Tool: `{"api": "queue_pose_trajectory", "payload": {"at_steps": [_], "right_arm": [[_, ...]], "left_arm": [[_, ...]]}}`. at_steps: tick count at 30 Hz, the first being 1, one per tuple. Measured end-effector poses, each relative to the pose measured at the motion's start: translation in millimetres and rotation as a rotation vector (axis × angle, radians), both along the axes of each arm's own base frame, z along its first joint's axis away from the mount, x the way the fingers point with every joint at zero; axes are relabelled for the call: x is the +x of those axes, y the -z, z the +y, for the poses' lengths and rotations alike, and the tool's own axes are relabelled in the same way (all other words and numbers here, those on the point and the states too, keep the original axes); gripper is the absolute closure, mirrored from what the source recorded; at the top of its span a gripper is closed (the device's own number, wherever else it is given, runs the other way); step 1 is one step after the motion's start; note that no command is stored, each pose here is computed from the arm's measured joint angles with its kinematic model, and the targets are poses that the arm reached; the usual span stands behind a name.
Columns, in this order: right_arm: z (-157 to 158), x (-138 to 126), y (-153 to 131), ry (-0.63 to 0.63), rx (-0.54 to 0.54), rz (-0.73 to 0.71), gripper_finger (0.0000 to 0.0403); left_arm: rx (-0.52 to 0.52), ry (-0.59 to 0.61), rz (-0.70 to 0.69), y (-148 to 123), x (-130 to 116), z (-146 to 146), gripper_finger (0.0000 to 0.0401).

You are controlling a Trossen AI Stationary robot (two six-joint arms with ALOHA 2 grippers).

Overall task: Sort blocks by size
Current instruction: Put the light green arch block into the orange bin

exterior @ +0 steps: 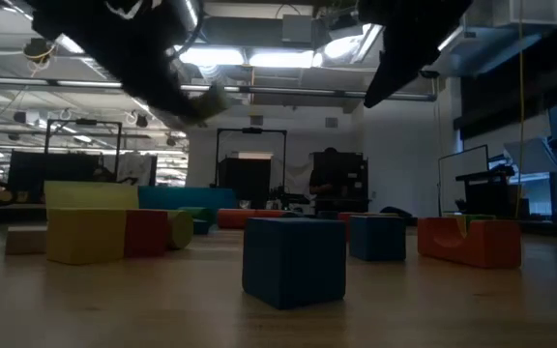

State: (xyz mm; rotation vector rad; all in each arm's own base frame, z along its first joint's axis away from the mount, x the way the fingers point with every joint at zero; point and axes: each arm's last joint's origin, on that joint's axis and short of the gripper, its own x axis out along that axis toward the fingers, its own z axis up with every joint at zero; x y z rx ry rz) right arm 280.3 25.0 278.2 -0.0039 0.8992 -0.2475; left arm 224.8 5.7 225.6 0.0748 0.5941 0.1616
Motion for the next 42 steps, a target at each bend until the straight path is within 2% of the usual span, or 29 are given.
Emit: {"api": "queue_pose_trajectory", "payload": {"at_steps": [4,14,21,27,36,42], "right_arm": [[2,4,-3,-0.033,0.049,-0.052,0.0221],[2,22,-23,-0.011,0.027,-0.332,0.0221],[3,28,-32,-0.144,-0.12,-0.407,0.0221],[4,33,-41,-0.228,-0.24,-0.474,0.0221],[6,57,-34,-0.289,-0.378,-0.567,0.0221],[7,63,-38,-0.265,-0.394,-0.652,0.0221]], "left_arm": [[-0.018,0.031,-0.101,-4,10,2,0.0277],[-0.042,0.009,-0.306,-12,30,4,0.0275],[-0.108,-0.017,-0.42,-21,33,4,0.0272],[-0.106,-0.01,-0.483,-27,34,3,0.0271],[-0.101,0.014,-0.574,-36,35,3,0.027],[-0.056,0.056,-0.588,-38,35,-3,0.027]]}}
